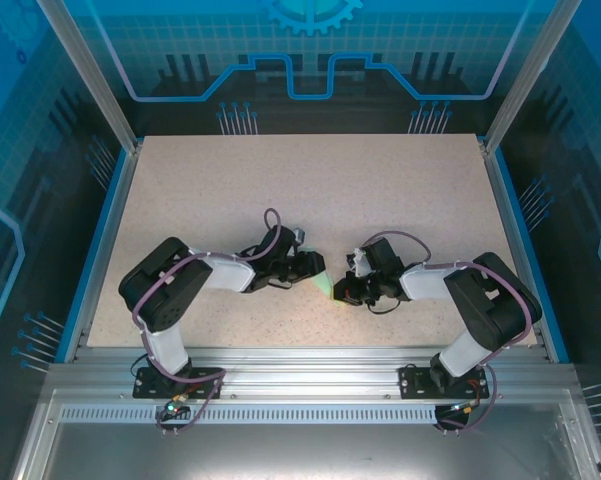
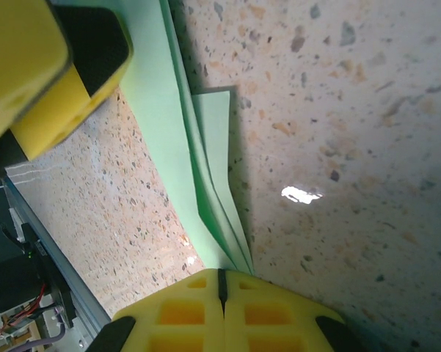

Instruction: Fold a paper plane with a square sheet of paper (pick it up from the middle)

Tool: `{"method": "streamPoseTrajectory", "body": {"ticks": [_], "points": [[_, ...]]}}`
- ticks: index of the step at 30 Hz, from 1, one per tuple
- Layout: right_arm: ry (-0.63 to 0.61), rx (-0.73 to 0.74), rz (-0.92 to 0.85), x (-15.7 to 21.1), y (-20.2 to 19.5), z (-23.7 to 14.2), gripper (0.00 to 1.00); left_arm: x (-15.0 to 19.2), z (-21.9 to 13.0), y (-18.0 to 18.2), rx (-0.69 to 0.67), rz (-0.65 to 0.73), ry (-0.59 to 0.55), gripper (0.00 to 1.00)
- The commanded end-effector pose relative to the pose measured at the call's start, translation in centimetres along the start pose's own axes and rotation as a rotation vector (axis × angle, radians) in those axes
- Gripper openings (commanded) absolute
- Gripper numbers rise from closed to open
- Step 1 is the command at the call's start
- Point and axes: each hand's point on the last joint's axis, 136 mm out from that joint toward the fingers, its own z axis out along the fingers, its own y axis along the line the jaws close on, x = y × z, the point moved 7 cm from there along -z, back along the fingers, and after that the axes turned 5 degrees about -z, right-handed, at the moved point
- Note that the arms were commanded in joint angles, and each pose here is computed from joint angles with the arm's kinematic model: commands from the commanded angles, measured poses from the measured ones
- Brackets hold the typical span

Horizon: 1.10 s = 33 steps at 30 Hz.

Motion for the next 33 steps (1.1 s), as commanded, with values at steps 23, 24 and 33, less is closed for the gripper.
{"method": "streamPoseTrajectory", "body": {"ticks": [23,24,33], "points": [[0.123,0.203,0.121,3.5,-4.7,0.1,0.04,-7.1,-1.6,3.9,-0.024,0.029,-0.048,0.48],[0.121,0.2,0.118,3.3,-4.6,0.1,0.04,-7.3,-1.9,3.7,-0.025,0.033,-0.051,0.48],[0.111,0.18,0.11,2.6,-4.0,0.2,0.04,-8.6,-5.7,0.7,-0.027,0.073,-0.121,0.51]]}}
